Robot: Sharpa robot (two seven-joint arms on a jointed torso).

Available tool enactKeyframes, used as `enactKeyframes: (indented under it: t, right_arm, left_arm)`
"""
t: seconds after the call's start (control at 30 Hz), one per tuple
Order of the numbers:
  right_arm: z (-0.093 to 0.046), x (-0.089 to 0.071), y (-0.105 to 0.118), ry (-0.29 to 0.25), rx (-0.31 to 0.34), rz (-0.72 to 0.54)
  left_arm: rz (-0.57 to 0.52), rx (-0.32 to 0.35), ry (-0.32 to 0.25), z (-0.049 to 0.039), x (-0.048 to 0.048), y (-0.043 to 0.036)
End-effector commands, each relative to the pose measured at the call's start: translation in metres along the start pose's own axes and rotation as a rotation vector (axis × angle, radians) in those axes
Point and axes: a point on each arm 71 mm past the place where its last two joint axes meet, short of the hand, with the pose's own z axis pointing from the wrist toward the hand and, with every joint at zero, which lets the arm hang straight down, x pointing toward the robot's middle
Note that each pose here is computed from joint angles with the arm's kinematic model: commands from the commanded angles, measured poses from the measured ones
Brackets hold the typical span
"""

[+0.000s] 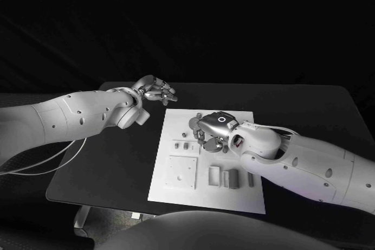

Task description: Assemble the parts on the task board

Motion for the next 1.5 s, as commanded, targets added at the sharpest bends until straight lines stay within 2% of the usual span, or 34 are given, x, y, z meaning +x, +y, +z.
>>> enactKeyframes:
  t: [0.03, 0.37, 0.87, 1.5]
  right_arm:
    - [0.002, 0.011, 0.009, 0.051, -0.034, -0.002]
    - [0.005, 0.029, 0.027, 0.091, -0.076, 0.013]
    - [0.007, 0.046, 0.037, 0.144, -0.091, 0.0]
    - [0.008, 0.054, 0.044, 0.159, -0.107, 0.007]
  left_arm:
    - [-0.013, 0.008, -0.011, 0.0021, 0.0009, -0.004]
    - [-0.013, 0.013, -0.009, 0.0046, 0.003, -0.008]
    - [-0.015, 0.018, -0.002, 0.0062, 0.0055, -0.0117]
    - [-0.017, 0.017, 0.007, 0.0074, 0.0077, -0.0133]
